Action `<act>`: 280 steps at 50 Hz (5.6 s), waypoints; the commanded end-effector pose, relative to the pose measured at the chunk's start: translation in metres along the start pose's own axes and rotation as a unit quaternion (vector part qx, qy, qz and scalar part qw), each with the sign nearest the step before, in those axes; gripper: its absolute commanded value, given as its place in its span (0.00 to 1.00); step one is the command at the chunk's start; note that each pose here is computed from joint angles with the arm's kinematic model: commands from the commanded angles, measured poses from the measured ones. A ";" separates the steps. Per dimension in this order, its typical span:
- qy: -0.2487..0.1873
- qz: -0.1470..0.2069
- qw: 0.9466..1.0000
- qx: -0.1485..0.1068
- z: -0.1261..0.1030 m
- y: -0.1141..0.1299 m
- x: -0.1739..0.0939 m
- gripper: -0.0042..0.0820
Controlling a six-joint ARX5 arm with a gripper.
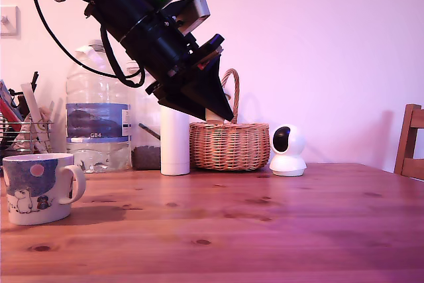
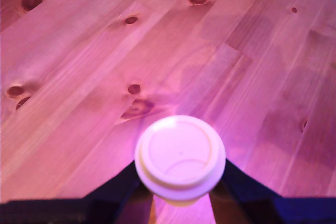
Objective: Pick up the coffee capsules from the table one by one and drop them inside the nearest coffee cup
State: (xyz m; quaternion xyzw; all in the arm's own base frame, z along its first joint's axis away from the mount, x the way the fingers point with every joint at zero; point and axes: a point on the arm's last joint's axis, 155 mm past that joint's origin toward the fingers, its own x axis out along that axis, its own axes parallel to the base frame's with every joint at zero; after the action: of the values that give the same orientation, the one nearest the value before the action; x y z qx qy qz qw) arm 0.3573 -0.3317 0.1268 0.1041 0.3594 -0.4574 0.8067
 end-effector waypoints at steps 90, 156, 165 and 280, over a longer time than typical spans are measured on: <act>-0.072 0.123 0.988 -0.064 -0.055 0.035 -0.097 0.28; -0.105 0.318 0.915 -0.226 -0.156 0.102 -0.195 0.28; -0.108 0.318 0.914 -0.225 -0.154 0.102 -0.196 0.28; 0.114 0.258 0.912 -0.298 -0.150 0.159 -0.131 0.79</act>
State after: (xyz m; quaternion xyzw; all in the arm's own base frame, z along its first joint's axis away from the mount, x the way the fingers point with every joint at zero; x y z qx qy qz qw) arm 0.3695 -0.0825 0.0817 -0.0090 0.5314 -0.0868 0.8426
